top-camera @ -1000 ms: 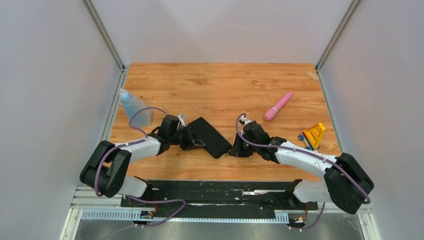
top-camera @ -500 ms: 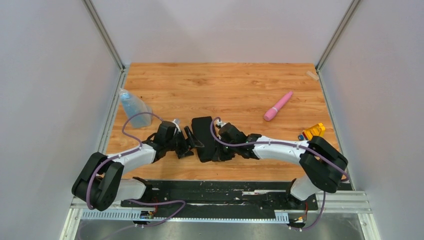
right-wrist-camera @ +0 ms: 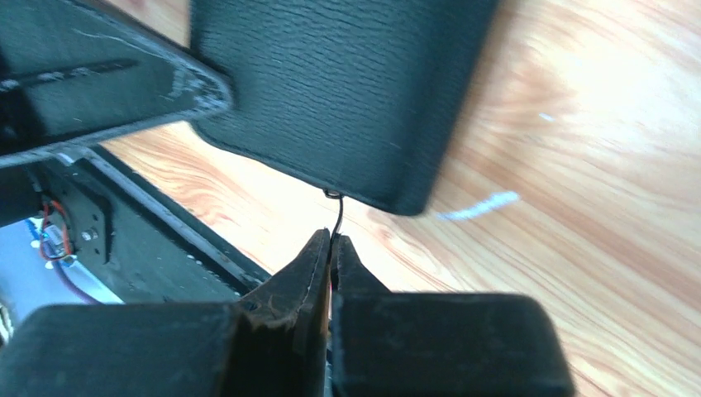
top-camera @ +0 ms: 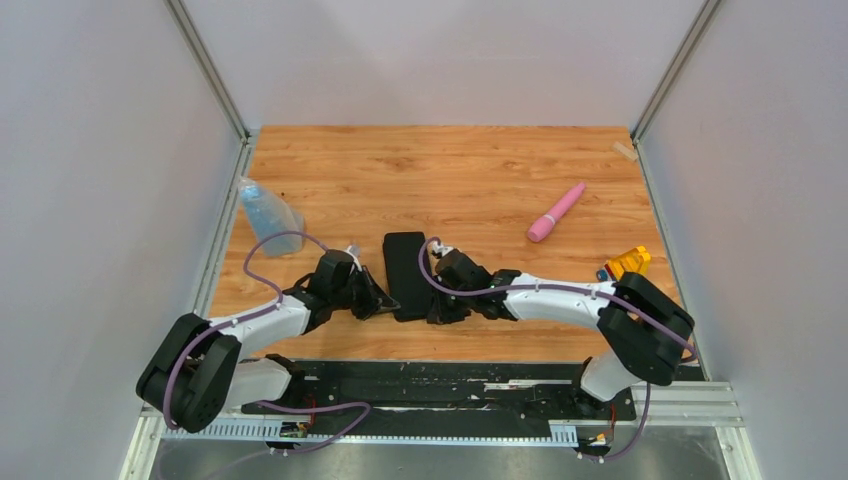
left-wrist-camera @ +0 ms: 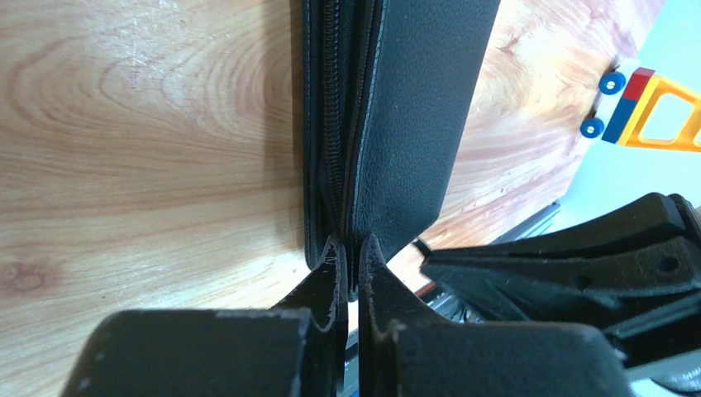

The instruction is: Sort the hair-cutting tools

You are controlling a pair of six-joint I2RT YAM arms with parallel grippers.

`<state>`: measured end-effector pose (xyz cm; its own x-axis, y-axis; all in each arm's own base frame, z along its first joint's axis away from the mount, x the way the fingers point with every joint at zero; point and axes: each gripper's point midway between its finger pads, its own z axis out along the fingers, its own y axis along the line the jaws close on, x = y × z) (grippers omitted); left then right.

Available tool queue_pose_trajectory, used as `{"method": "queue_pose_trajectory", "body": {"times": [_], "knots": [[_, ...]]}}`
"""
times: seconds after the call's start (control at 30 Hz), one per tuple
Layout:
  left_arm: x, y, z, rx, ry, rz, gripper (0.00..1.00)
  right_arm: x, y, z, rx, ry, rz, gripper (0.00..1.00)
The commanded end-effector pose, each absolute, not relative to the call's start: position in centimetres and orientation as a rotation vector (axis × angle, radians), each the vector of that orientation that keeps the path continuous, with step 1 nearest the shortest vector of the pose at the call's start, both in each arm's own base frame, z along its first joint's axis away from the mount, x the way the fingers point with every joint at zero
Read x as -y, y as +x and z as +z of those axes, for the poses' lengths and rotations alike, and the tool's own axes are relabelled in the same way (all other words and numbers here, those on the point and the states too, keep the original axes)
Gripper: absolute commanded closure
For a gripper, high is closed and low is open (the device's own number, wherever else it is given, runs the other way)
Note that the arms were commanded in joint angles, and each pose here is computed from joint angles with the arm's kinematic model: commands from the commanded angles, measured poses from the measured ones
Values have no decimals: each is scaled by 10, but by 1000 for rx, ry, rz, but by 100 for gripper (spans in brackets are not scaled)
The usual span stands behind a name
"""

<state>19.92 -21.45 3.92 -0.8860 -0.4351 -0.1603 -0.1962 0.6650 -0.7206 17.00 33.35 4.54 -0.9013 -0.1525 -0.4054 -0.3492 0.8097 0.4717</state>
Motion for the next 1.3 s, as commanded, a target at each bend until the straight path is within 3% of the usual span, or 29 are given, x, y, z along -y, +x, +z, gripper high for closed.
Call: {"method": "queue_pose_trajectory", "body": {"times": [0.0,0.27,0.53,0.6,0.67,0.7,0.73,0.77,0.83,0.97,1.27], "knots": [[204,204,33,-2572,-509,-976,100,-276,181,36,-2652,-265,599,100],[195,206,33,-2587,-487,-959,100,-214,191,36,-2640,-93,560,96],[205,213,33,-2645,-317,-956,95,-217,221,77,-2466,-121,568,37],[211,213,31,-2670,-260,-969,86,-212,228,87,-2425,-108,556,31],[218,211,30,-2689,-198,-968,66,-204,233,98,-2382,-84,528,26],[219,211,31,-2685,-180,-965,46,-197,236,103,-2357,-65,501,24],[219,211,31,-2684,-174,-948,36,-190,239,110,-2328,-45,471,22],[216,215,36,-2656,-165,-919,16,-181,241,116,-2301,-28,435,20],[205,221,46,-2626,-142,-824,3,-161,244,136,-2217,22,368,12],[170,233,91,-2511,-68,-578,0,-116,247,174,-2053,117,205,0],[78,231,224,-2079,-100,-202,0,-53,232,252,-1785,206,67,0]]}}
